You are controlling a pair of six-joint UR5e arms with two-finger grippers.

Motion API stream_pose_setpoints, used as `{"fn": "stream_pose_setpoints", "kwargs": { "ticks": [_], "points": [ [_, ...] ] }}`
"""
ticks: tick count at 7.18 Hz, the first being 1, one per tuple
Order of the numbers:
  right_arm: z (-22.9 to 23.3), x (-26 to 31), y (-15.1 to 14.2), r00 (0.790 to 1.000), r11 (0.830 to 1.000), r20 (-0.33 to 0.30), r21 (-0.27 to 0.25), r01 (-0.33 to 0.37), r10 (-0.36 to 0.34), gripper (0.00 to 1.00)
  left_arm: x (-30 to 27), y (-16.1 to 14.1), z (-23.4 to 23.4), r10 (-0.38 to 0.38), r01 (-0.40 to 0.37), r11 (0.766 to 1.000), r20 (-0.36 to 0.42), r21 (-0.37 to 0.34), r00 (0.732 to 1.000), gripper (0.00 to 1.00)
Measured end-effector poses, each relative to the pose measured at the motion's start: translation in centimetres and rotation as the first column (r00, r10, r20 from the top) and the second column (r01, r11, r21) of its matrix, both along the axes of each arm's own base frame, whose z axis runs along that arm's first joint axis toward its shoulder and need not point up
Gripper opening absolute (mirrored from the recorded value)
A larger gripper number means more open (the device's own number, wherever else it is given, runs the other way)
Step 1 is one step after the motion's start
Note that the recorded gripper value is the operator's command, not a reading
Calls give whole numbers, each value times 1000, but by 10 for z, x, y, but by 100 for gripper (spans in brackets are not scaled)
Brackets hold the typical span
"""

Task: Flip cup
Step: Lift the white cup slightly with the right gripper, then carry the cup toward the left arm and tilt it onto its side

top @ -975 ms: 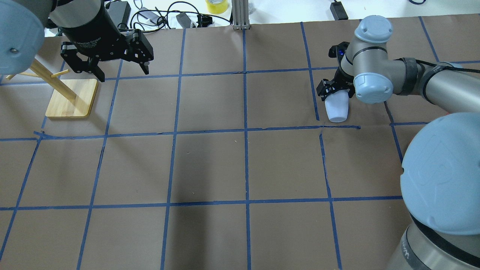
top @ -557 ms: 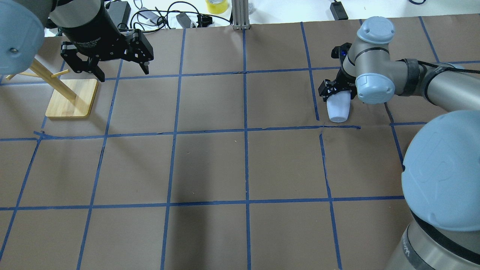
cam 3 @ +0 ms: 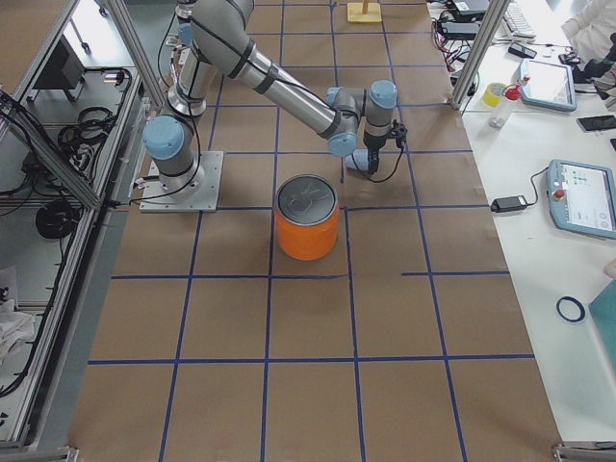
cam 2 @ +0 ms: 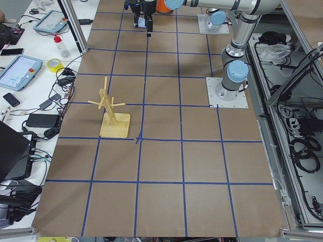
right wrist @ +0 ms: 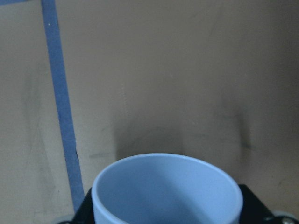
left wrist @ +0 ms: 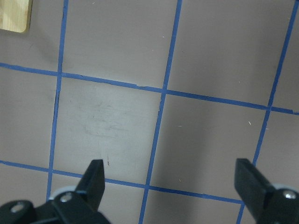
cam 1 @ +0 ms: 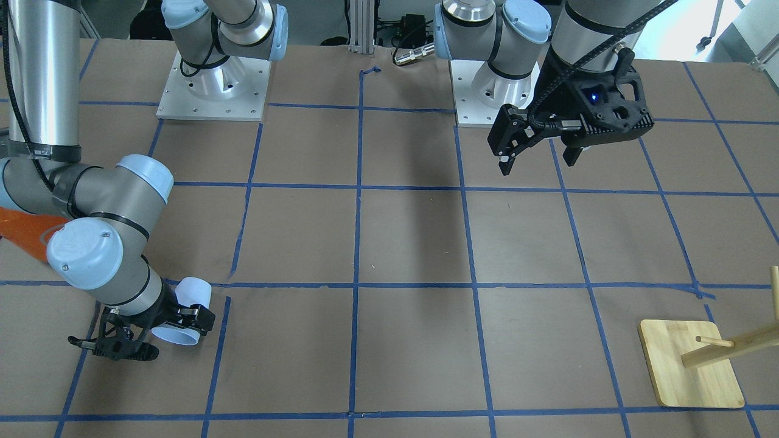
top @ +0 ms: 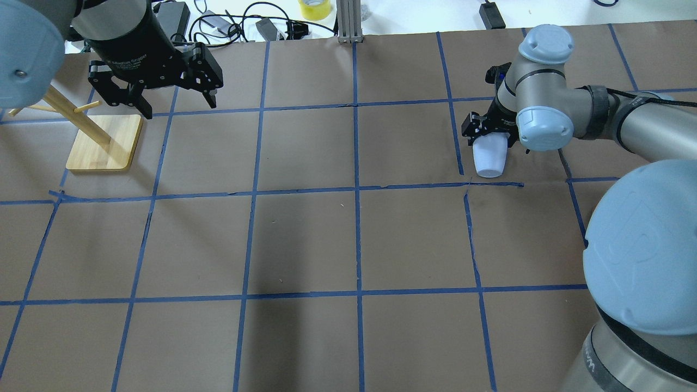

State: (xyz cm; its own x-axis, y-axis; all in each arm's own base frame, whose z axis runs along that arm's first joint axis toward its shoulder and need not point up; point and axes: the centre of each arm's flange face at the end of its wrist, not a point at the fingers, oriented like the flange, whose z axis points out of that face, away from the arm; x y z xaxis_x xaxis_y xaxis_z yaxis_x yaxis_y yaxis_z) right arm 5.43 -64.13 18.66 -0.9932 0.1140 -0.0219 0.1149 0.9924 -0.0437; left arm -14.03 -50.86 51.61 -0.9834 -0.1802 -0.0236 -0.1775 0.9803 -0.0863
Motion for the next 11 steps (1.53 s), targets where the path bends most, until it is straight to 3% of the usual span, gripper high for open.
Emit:
{"fn": "stream_pose_setpoints", "kwargs": {
  "ticks": [3,6,7,9,11],
  "points": [
    [-5,1,0,1000,1000,7,8,29,-29,65,0,0,0,0,0,1000,0,0,1000,100],
    [-4,2,0,1000,1000,7,5,19,-19,37,0,0,0,0,0,1000,0,0,1000,100],
    [2,5,0,1000,1000,6,-1,9,-9,34,0,0,0,0,0,1000,0,0,1000,100],
    [26,29,6,999,999,3,-27,-46,46,32,0,0,0,0,0,1000,0,0,1000,100],
    [46,83,17,988,987,-3,-54,-151,151,19,0,0,0,0,0,1000,0,0,1000,100]
  ]
}}
